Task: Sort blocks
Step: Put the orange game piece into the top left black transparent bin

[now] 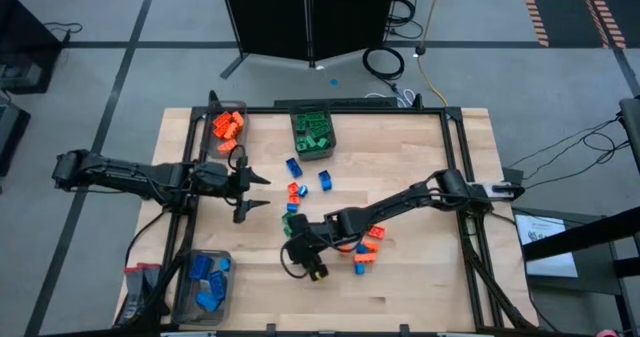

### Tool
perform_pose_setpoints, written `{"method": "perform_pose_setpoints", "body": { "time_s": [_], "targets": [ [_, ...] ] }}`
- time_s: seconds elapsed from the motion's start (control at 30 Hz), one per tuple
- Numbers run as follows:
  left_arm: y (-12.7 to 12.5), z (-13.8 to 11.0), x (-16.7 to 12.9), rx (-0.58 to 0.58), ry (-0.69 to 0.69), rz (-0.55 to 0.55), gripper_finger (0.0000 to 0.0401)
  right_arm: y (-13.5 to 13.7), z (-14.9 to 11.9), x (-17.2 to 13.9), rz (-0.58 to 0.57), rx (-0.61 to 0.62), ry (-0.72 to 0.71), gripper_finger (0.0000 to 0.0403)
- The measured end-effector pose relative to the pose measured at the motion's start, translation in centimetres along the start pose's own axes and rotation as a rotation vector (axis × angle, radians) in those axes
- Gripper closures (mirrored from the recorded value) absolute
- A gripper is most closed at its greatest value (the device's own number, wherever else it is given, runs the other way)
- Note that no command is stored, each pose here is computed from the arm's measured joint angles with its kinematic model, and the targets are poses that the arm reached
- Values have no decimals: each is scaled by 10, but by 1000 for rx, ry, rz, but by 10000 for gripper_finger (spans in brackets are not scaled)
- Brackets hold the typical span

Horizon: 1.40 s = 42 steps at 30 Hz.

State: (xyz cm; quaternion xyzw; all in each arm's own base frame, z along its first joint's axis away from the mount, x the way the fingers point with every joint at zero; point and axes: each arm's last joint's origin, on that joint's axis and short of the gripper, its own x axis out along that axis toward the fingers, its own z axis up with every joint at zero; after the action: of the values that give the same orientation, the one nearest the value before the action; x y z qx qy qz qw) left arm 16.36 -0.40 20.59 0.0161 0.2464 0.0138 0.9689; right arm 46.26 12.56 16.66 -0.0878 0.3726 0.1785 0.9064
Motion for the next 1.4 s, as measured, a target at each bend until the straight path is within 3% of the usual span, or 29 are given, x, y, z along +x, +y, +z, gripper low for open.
{"method": "perform_pose_setpoints", "body": {
  "time_s": [0.37, 0.73, 0.87, 0.97, 1.17, 1.4],
  "targets": [
    [0, 0, 0, 0, 0, 0, 125, 7, -23, -4, 43, -46, 250, 225],
    [0, -1, 0, 3, 5, 0, 125, 10, -32, -34, 33, 115, 465, 225],
    [0, -2, 0, 9, 17, 1, 125, 9, -20, -51, -21, 122, 414, 225],
    [0, -2, 0, 10, 23, 1, 125, 10, -11, -60, -46, 79, 365, 225],
    [0, -3, 1, 11, 30, 2, 125, 20, -20, -65, -25, -138, 490, 225],
    [0, -3, 1, 11, 31, 2, 125, 21, -21, -56, 3, -268, 476, 225]
  ]
}}
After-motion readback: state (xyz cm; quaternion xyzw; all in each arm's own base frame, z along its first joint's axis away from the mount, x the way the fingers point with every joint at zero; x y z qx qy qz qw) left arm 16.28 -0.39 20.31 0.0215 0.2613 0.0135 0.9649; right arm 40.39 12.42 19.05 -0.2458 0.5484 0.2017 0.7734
